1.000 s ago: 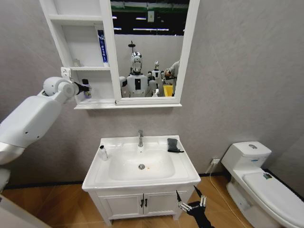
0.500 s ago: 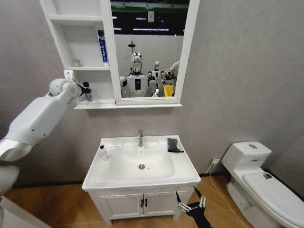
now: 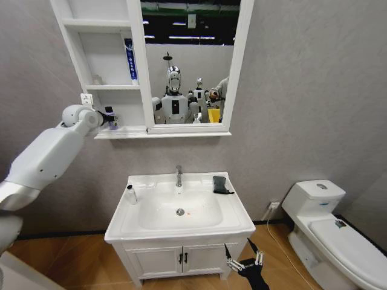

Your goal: Move facial cleanser and shampoo from washbasin to cabinet, then wipe washbasin with towel.

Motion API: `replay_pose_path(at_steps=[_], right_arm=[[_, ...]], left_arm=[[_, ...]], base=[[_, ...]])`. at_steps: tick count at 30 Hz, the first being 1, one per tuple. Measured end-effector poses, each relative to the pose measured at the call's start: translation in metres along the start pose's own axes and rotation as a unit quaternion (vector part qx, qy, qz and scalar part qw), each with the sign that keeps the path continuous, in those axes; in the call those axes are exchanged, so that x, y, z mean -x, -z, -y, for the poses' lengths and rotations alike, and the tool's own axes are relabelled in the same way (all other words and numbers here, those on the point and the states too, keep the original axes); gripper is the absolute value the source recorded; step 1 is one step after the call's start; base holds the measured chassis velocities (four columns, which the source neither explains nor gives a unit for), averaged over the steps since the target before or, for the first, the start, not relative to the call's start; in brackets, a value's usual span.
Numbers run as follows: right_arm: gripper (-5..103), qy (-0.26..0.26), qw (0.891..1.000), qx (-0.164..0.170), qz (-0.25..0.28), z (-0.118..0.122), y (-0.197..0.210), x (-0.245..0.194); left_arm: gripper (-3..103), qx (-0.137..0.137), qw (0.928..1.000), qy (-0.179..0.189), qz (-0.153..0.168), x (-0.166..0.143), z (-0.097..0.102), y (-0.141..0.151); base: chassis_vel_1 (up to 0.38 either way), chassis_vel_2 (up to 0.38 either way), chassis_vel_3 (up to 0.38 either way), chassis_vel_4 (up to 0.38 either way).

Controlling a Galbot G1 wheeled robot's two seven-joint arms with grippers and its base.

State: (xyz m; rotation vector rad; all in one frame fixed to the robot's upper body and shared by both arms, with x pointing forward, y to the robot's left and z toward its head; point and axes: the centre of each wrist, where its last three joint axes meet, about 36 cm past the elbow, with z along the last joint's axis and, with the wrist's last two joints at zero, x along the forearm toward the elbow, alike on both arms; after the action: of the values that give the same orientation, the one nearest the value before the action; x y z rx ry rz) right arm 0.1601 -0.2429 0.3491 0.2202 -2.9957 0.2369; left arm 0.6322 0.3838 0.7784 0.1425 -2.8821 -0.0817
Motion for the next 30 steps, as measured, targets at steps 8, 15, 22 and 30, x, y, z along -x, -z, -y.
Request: replay_pose_path(at_steps=[8, 15, 22, 30], right_arm=[[100, -0.001, 1.000, 0.001, 0.001, -0.001, 0.000, 0.001], [100, -0.001, 1.000, -0.001, -0.002, -0.006, -0.001, -0.001], [100, -0.002, 1.000, 0.000, -0.002, -0.007, -0.004, 0.001], [100, -0.007, 1.000, 0.000, -0.013, -0.006, -0.013, 0.000]], left_arm=[[100, 0.036, 0.9987, -0.031, 0.019, -0.084, -0.017, -0.035], [100, 0.092, 0.9936, -0.066, 0.009, -0.145, 0.003, -0.086], [100, 0.090, 0.9927, -0.080, -0.009, -0.123, 0.026, -0.174], [100, 0.082, 0.9947, -0.063, 0.001, -0.120, 0.062, -0.293]], base=[[0.000, 0.000, 0.000, 0.000], [0.000, 0.000, 0.000, 0.000], [0.000, 0.000, 0.000, 0.000], [0.000, 0.000, 0.000, 0.000]])
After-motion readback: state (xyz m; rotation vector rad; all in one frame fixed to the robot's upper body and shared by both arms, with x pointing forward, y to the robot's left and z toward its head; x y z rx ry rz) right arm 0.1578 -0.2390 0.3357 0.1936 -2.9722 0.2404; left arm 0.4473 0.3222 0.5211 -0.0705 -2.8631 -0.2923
